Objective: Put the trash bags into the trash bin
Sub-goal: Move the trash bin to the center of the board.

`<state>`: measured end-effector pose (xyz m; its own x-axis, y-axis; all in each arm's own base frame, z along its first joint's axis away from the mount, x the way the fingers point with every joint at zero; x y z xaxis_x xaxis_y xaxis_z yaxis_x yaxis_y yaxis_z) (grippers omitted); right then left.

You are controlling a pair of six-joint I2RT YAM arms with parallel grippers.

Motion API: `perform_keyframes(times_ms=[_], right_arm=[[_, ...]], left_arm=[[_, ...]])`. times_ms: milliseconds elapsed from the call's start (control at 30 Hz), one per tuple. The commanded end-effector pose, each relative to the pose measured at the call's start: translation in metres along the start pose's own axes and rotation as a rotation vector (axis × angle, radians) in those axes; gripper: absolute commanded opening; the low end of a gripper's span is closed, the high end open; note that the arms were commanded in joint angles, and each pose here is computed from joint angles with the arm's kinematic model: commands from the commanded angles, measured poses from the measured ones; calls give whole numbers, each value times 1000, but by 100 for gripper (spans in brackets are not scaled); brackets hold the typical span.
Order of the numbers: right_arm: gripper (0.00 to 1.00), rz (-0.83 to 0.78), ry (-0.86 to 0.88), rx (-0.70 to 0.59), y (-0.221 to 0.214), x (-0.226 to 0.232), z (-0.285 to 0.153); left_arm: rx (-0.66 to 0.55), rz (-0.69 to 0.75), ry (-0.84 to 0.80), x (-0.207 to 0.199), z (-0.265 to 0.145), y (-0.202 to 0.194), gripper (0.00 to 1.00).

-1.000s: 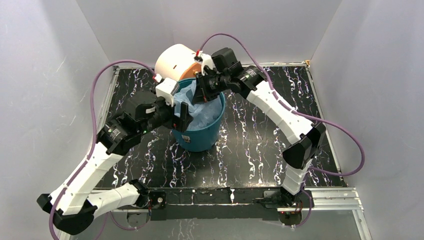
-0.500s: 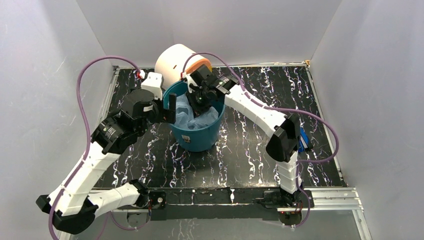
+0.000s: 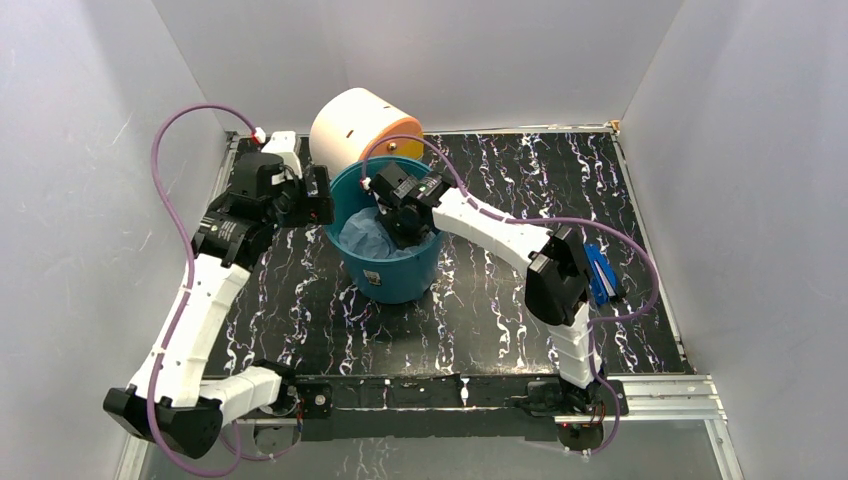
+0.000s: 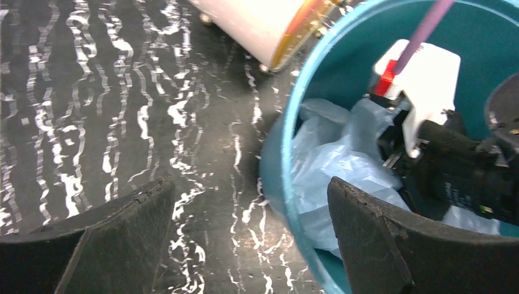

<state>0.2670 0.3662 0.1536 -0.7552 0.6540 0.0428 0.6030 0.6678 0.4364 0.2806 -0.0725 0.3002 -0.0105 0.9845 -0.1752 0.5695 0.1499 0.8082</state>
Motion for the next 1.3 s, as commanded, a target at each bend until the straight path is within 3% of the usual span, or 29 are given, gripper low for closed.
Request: perform_keyframes(times_ms=[0,133,267,500,633,733,900,967,1067,1267], right_arm=[[0,-26,-126,-44,5,-20,-16],[0,-50,-215,-84,3,-35,-26],[0,-85,-269,-98,-4,-48,-34],[0,-52,-306,-139,-7,-72,-58],[0,-37,-314,-163,-11,-80,-71],[0,12,-263,-187,-14,-84,-84],[0,79,-114,-343,6,-74,-121],[0,85,-46,-410,15,-65,-137],[0,103,2,-479,20,-58,-153],[0,125,-20,-475,14,-62,-159]], left_arm=[[42,-23,-185,-30,11,-5,89],[95,-6,-246,-37,16,-20,81],[161,21,-398,-57,13,-34,65],[251,-23,-601,-88,4,-44,58],[283,-88,-707,-105,-2,-47,58],[247,-111,-768,-121,-14,-43,64],[304,-18,-822,-159,-21,-69,70],[315,-6,-796,-164,-18,-75,70],[234,-17,-723,-156,-19,-61,74],[145,0,-674,-144,-35,-39,84]])
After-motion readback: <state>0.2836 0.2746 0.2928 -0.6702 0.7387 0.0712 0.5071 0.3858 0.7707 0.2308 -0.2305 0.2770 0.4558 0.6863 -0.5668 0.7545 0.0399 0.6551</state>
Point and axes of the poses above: each gripper's point midway between its finger pads, its own z axis out along the fingers, its own x axis along the line the jaws close on, y = z × x, the point moved 2 cm from there along -z, back along the fingers, and after that the axes turned 6 degrees about -z, right-handed, at the moved point
